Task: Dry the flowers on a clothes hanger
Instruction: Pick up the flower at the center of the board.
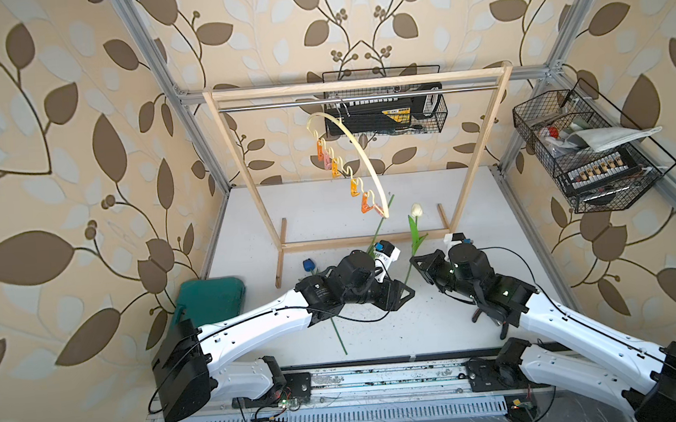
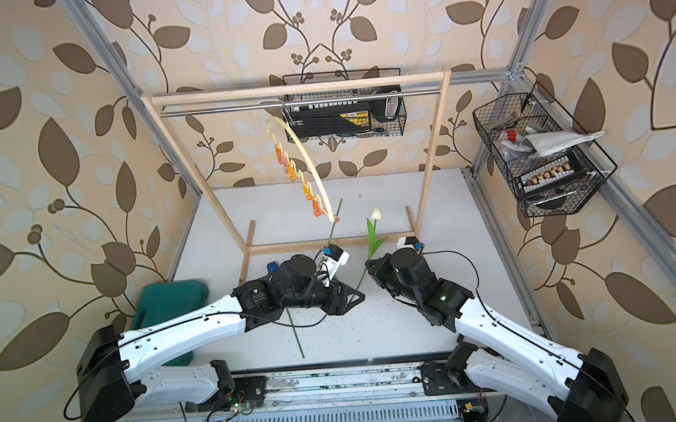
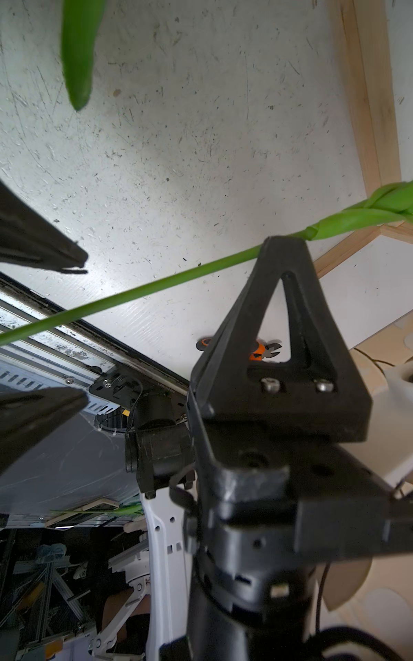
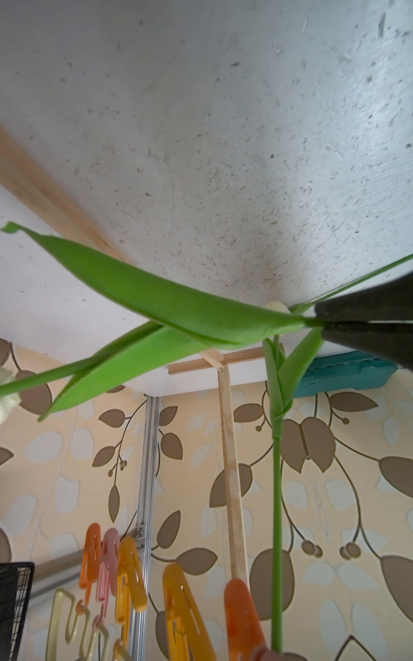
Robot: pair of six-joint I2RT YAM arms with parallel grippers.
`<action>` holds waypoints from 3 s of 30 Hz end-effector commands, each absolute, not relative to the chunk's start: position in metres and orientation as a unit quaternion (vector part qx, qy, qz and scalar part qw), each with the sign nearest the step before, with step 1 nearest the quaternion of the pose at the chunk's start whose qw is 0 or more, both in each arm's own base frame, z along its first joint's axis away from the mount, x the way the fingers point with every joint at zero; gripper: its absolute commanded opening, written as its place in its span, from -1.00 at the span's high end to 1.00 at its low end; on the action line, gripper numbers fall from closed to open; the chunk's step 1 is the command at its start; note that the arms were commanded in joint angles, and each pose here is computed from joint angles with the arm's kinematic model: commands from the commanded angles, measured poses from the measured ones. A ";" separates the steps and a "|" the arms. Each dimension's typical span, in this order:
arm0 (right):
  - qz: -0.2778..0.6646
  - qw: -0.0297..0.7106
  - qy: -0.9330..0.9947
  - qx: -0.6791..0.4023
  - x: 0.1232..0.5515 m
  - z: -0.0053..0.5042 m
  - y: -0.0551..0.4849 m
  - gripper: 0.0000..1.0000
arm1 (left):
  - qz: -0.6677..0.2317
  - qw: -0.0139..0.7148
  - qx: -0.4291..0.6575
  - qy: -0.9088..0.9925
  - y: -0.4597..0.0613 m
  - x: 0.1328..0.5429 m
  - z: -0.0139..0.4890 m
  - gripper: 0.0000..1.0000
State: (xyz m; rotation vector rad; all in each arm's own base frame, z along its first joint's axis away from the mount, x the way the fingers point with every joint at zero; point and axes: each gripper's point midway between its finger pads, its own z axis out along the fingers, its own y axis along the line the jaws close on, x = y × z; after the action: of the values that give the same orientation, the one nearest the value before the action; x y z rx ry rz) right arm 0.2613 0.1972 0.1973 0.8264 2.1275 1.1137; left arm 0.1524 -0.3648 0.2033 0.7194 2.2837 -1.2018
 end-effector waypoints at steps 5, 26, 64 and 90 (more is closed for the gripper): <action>0.404 0.324 0.799 0.306 0.264 0.211 0.189 1.00 | -0.456 0.242 0.261 0.816 -0.378 0.155 0.223 0.30; 0.322 0.366 0.870 0.071 0.212 0.228 0.168 0.02 | -0.397 0.227 0.233 0.858 -0.339 0.152 0.273 1.00; 0.187 0.536 0.680 -0.464 0.141 0.333 0.259 0.03 | -0.478 -0.155 0.142 0.853 -0.285 0.077 0.345 1.00; 0.084 0.522 0.693 -0.490 0.163 0.296 0.261 0.43 | -0.488 -0.153 0.148 0.846 -0.281 0.071 0.350 1.00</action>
State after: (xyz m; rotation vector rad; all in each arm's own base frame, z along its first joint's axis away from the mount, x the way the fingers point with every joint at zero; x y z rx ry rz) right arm 0.1601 0.2678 0.2982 -1.1875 1.6568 0.2422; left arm 0.0762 -0.2855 0.3406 0.4886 2.9875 -1.6535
